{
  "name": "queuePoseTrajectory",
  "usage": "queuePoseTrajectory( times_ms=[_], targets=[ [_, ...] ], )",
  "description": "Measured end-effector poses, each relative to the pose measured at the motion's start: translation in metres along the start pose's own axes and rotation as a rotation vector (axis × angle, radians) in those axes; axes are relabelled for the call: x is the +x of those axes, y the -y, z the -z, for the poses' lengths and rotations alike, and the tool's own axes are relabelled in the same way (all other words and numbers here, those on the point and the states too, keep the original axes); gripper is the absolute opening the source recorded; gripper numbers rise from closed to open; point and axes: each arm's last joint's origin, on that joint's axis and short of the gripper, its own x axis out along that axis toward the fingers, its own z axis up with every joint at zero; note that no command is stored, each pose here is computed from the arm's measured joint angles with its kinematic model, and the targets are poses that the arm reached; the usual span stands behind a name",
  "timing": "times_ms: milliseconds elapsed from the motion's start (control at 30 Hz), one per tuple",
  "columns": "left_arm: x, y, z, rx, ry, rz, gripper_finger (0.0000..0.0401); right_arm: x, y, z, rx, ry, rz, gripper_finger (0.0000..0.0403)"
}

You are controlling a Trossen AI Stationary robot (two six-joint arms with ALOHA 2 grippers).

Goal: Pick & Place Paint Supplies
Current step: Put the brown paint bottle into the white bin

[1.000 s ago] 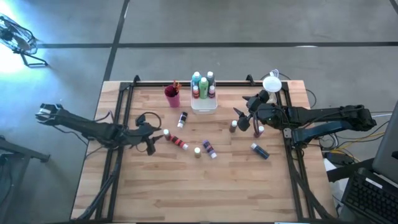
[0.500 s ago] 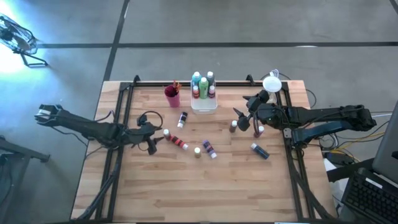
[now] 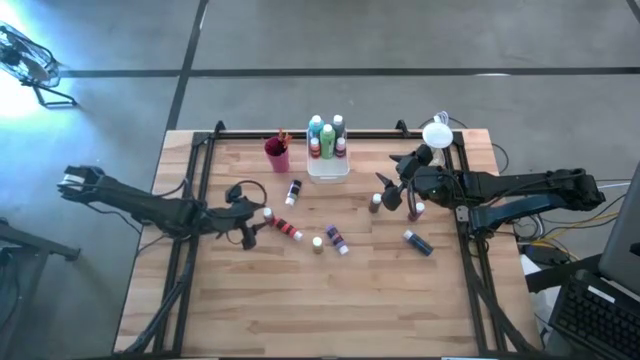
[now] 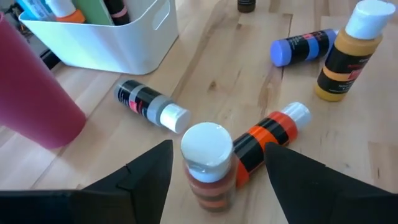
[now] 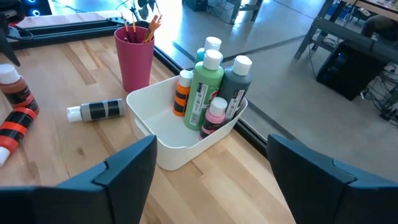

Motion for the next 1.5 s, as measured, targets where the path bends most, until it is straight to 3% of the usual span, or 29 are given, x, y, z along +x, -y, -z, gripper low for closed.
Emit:
queuePoseTrajectory(
  times_ms=[833, 1200, 1367, 1500],
  targets=[
    [0.013, -0.002, -0.002, 0.021, -0.046, -0.051, 0.0245, 0.000, 0.000, 0.000, -0.009, 0.000, 0.000, 0.0241],
    [0.015, -0.003, -0.006, 0.010, -0.043, -0.064, 0.0242, 0.000, 0.000, 0.000, -0.010, -0.001, 0.001, 0.0253],
    [0.016, -0.002, -0.007, 0.009, -0.046, -0.057, 0.0214, 0.000, 0.001, 0.001, -0.012, 0.001, 0.025, 0.0264],
    [0.018, -0.001, -0.008, 0.000, -0.025, -0.049, 0.0167, 0.000, 0.001, 0.001, -0.011, 0.001, 0.025, 0.0271]
  ],
)
